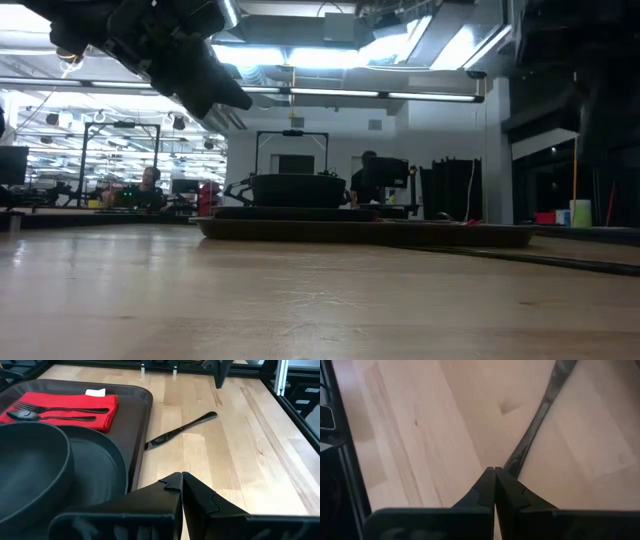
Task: Set up tray
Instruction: Put the black knife on the red napkin to the right of the black fork
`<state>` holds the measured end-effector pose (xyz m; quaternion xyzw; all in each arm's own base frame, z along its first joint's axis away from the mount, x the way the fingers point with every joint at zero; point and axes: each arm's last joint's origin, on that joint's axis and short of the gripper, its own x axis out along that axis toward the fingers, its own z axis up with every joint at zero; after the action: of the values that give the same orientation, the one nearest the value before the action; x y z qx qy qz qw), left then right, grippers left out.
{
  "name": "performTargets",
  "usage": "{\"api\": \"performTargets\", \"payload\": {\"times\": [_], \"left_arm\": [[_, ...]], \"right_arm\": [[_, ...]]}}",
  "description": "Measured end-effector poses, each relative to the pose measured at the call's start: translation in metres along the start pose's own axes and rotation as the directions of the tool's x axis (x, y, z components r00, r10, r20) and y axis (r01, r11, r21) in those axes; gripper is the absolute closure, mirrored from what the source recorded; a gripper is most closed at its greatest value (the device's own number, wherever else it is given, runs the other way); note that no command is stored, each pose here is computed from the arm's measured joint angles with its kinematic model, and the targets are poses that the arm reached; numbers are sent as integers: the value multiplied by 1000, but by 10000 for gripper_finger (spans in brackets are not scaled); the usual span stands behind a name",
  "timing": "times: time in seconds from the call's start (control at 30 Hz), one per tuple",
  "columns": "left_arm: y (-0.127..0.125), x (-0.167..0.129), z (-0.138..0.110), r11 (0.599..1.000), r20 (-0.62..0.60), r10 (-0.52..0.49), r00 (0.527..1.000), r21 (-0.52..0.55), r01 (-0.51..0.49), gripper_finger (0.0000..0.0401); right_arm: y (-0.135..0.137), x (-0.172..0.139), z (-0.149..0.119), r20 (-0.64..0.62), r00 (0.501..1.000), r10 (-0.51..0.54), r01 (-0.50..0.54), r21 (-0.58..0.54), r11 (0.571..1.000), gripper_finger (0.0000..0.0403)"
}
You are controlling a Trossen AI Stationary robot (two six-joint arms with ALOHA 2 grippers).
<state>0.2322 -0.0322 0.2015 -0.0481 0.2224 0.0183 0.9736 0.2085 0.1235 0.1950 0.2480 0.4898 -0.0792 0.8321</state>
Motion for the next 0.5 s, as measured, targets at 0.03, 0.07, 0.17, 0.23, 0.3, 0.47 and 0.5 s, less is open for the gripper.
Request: {"api": "performTargets", "payload": {"times": [0.03, 0.07, 0.17, 0.23, 0.3, 0.47, 0.5], "left_arm": [[0, 0, 0, 1000, 0, 0, 1000, 0, 0, 398], [0, 0, 0, 1000, 1, 0, 1000, -1, 0, 398], [0, 0, 0, 1000, 3, 0, 1000, -1, 0, 398], [0, 0, 0, 1000, 5, 7, 1000, -1, -7, 398], [0, 0, 0, 1000, 6, 9, 1000, -1, -9, 398], [0, 0, 1, 1000, 10, 10, 1000, -2, -10, 398], [0, 0, 1, 1000, 11, 14, 1000, -2, -14, 398]], "right_arm": [[1, 2, -2, -8, 1000, -5, 5, 3, 1000, 399], [1, 5, -4, -21, 1000, -15, 15, 8, 1000, 399], [3, 13, -10, -59, 998, -35, 34, -9, 999, 399], [4, 18, -13, -84, 995, -46, 45, -22, 999, 399], [5, 22, -16, -98, 994, -50, 47, -30, 998, 399], [8, 29, -22, -115, 992, -54, 53, -14, 998, 398], [9, 31, -23, -122, 991, -62, 60, -13, 998, 398]]}}
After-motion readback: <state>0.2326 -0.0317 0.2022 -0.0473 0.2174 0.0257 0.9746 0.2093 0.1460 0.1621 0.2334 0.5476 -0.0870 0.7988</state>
